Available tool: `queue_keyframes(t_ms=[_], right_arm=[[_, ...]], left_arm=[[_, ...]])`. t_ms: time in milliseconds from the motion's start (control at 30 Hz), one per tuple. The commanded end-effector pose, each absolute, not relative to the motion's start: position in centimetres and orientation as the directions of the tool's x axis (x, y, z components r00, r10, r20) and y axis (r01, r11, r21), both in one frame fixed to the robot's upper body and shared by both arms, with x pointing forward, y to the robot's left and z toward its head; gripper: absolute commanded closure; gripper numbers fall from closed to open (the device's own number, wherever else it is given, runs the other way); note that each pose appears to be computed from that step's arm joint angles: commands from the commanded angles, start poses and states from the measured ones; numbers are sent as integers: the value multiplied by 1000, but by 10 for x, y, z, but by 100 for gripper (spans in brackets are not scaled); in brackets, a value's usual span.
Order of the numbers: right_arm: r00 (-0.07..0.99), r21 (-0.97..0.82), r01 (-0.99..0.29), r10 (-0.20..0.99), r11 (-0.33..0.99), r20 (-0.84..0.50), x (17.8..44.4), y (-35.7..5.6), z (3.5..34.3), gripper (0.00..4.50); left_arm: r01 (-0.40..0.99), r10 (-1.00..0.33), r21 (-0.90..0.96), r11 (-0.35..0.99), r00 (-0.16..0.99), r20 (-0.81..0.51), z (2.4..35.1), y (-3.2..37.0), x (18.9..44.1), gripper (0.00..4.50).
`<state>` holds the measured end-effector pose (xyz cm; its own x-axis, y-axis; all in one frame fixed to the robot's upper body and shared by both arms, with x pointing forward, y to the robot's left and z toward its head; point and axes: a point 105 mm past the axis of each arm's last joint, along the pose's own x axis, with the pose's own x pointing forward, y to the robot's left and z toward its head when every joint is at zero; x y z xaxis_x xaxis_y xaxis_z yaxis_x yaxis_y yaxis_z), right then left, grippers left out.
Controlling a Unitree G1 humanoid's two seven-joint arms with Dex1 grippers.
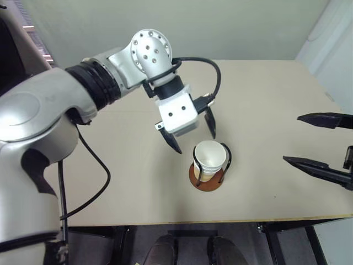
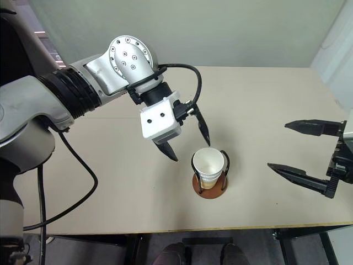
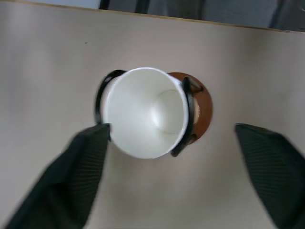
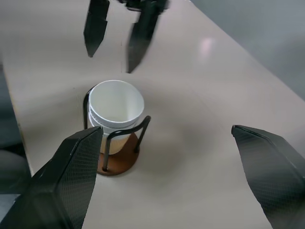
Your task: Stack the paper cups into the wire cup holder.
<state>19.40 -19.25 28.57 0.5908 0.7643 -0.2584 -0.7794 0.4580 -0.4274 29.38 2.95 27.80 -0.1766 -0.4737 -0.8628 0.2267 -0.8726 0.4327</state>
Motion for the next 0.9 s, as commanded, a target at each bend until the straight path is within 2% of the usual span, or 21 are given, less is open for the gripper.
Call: queue_keyframes(t_ms=[33, 133, 233, 300, 367, 533, 733, 900], right_arm=[[546, -421, -807, 795, 414, -265, 202, -191, 283, 0], [500, -399, -840, 808, 367, -311, 216, -193, 273, 0], [480, -390, -856, 804, 340, -352, 224, -200, 266, 0], [482, -381, -860, 787, 340, -386, 231, -215, 263, 0], [490, -367, -860, 776, 354, -398, 236, -228, 264, 0], [481, -330, -869, 789, 369, -384, 235, -247, 267, 0], [486, -344, -864, 783, 367, -387, 241, -255, 273, 0], [433, -318, -892, 812, 322, -392, 253, -245, 269, 0]], left_arm=[[358, -618, 537, -764, -168, -768, 304, 34, 302, 5], [577, -739, 541, -612, -176, -650, 308, 66, 308, 5], [687, -797, 513, -515, -163, -581, 307, 87, 309, 5], [818, -853, 433, -378, -126, -507, 298, 121, 309, 5], [893, -866, 351, -282, -79, -494, 282, 150, 307, 5], [972, -886, 218, -83, 28, -462, 261, 197, 294, 5], [978, -887, 211, 1, 98, -451, 262, 209, 278, 5], [978, -883, 206, 25, 118, -454, 256, 207, 272, 5]])
